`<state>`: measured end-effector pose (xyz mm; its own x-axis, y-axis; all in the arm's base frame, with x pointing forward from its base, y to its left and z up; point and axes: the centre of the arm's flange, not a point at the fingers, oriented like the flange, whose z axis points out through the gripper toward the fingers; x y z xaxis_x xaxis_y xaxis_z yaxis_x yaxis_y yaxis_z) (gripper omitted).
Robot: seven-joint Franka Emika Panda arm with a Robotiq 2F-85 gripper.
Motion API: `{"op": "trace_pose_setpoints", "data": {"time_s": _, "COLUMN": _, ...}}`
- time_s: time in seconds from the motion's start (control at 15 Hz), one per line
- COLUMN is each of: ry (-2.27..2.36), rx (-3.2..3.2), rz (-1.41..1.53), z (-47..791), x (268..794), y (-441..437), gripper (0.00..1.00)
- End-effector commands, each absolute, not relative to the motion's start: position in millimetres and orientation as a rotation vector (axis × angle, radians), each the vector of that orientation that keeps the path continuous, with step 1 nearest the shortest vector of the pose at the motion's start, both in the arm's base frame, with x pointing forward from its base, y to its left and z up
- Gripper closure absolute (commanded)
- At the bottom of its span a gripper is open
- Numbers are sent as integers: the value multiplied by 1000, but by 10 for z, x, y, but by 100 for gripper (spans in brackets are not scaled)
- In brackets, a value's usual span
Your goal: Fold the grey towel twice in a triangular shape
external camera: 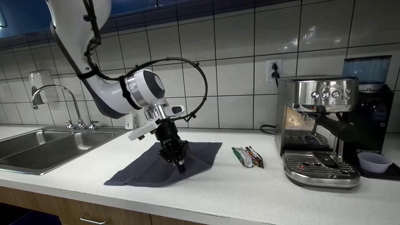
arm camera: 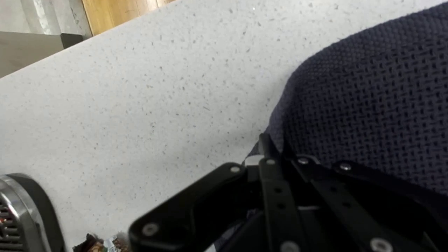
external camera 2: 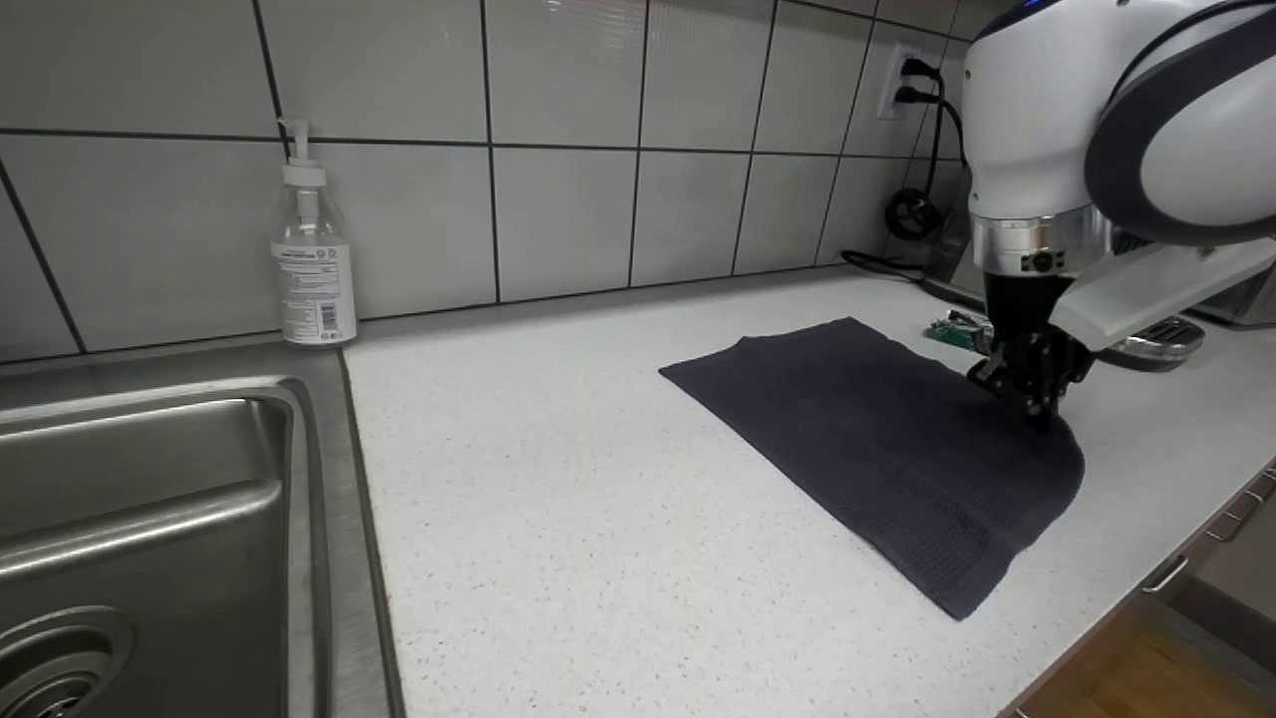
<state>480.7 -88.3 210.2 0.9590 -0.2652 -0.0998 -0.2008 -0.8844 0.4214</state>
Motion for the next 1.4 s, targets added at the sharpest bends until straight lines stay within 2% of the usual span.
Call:
{"op": "trace_pose_setpoints", "data": {"time_s": 0.0, "ry": -347, "rx": 2708, "rz": -205, "z": 2316, "x": 4902, "y": -768, "gripper": 99}}
{"op": "trace_pose_setpoints", "data": {"time_s": 1.33, "ry": -277, "rx": 2780, "rz": -139, "z": 2631, "x": 5577, "y": 78, "gripper": 99}}
